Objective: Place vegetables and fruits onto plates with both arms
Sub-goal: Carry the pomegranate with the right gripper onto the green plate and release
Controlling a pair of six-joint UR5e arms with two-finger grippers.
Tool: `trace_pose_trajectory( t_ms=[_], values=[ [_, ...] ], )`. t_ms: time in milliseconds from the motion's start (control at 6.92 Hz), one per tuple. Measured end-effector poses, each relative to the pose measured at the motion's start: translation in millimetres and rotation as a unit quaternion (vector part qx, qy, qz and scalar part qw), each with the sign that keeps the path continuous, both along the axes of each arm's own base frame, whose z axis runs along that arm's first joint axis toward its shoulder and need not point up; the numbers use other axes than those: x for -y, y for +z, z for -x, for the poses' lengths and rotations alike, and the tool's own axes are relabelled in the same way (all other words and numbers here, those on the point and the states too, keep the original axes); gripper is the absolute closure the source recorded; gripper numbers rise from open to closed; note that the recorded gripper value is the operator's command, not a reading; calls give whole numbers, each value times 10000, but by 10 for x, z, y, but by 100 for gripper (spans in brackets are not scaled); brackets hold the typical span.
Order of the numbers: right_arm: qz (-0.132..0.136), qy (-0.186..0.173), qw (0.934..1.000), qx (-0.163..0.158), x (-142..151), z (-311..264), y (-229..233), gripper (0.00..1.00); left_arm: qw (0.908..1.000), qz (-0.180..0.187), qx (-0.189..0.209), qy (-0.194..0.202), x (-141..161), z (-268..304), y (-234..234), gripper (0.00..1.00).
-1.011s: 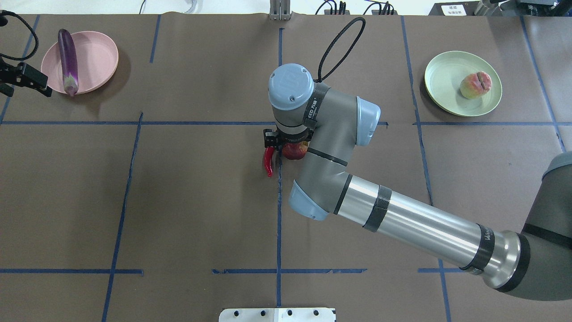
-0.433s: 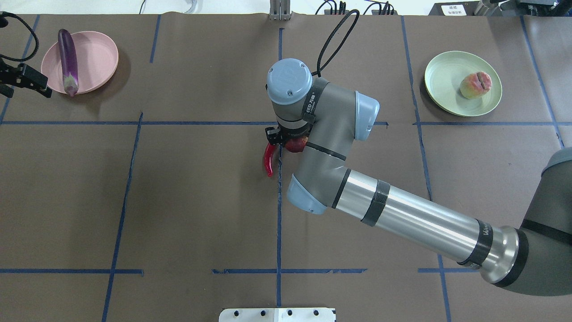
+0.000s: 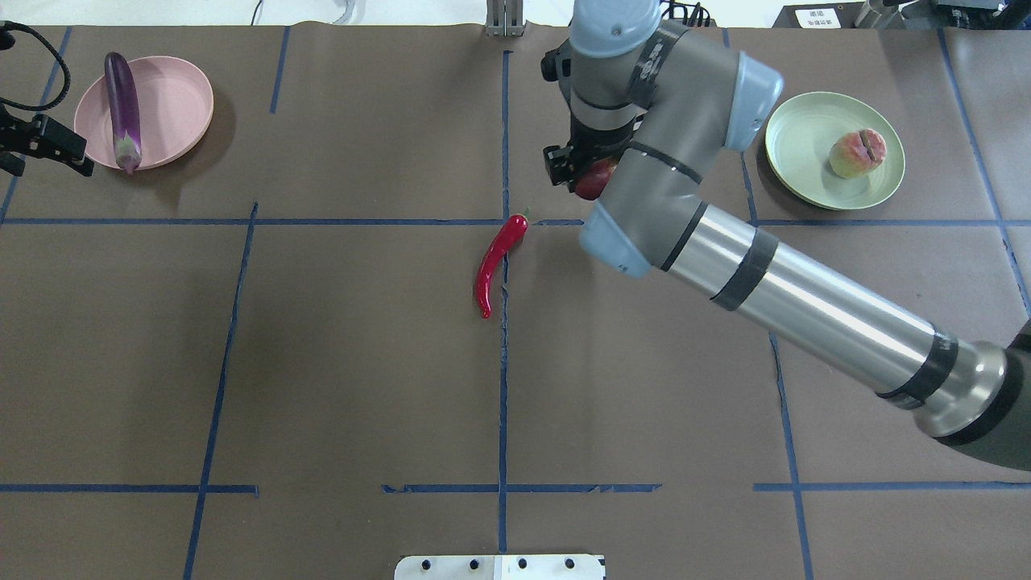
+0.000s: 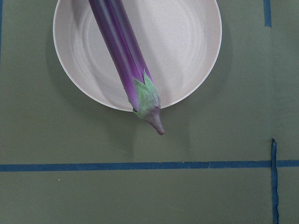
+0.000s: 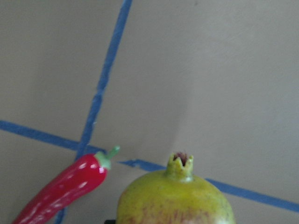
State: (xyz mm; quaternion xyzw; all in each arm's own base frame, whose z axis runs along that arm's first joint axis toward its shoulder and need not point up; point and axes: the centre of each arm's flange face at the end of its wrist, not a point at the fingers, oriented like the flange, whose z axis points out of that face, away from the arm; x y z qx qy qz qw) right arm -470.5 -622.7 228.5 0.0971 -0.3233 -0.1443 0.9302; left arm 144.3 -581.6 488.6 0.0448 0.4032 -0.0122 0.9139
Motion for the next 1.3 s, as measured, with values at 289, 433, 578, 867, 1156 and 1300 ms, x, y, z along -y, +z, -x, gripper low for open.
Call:
trace_pose_trajectory(
  t_ms=[289,433,578,867,1156,1300],
  values=[
    [-488,-678,9958,-365,584,-1174,947,93,10000,-5,-2,4,-1,-5,-4,0],
    [-628,-1000,9923,-373,709,-1633,1463,94,10000,-12,-4,5,-2,-6,-9,0],
    [-730,-1152,9905,-195,784,-1871,1977,94,10000,-15,-6,5,-2,-6,-11,0],
    [-851,-1201,9891,47,874,-2004,2731,1,10000,-34,-13,11,-7,-11,-31,0],
    [-754,-1104,9910,84,882,-1975,2869,0,10000,-38,-14,23,-11,-26,-35,0],
    [-584,-850,9946,139,893,-1956,2814,1,10000,-70,-27,29,-13,-32,-62,0]
  ],
)
